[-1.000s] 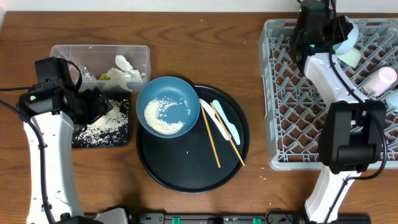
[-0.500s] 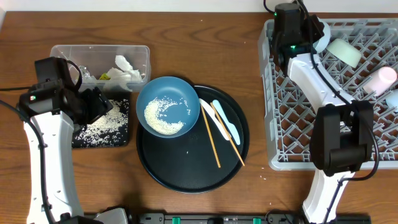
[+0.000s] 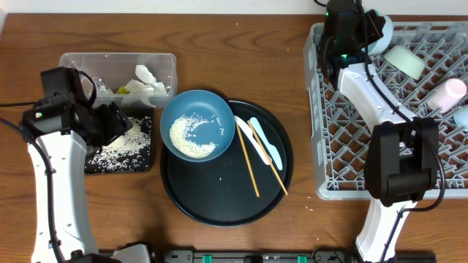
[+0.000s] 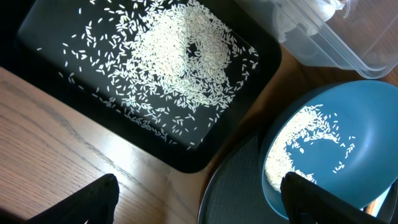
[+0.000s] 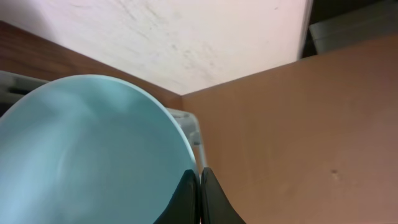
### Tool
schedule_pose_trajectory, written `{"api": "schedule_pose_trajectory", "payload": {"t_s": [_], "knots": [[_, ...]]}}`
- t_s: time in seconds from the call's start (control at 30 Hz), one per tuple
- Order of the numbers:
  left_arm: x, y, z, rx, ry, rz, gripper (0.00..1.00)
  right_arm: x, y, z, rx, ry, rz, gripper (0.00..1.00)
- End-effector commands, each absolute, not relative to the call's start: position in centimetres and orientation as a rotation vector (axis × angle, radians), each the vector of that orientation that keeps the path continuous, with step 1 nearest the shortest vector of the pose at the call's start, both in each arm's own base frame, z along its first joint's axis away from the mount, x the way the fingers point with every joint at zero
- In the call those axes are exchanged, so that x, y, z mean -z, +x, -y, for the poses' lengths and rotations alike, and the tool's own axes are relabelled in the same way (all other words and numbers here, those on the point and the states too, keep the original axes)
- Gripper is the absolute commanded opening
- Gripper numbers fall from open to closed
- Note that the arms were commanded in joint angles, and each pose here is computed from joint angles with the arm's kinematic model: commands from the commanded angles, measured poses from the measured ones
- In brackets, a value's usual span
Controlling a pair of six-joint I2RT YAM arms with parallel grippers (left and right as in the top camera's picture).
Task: Sort waste into correct bins and load items into the dishwasher rack
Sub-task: 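Lower the light blue bowl into the rack and open the gripper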
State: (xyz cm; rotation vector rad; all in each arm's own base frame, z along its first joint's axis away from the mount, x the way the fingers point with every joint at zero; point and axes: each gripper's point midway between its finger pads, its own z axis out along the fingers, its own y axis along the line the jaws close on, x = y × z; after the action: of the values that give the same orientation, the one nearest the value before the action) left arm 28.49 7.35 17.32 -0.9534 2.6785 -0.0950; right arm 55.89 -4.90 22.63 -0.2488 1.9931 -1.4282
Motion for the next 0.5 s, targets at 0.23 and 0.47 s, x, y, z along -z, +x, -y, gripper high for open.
{"api": "schedule_pose_trajectory", "payload": {"t_s": [0.23, 0.47], "knots": [[-16.8, 28.3, -7.3, 0.099, -0.976, -2.689, 0.85, -21.0, 54.8, 6.2, 1.569, -0.359, -2.073, 0.01], [-16.8, 28.3, -7.3, 0.099, -0.976, -2.689, 0.85, -19.5, 54.4, 6.0, 1.535, -0.381, -2.12, 0.01]]}}
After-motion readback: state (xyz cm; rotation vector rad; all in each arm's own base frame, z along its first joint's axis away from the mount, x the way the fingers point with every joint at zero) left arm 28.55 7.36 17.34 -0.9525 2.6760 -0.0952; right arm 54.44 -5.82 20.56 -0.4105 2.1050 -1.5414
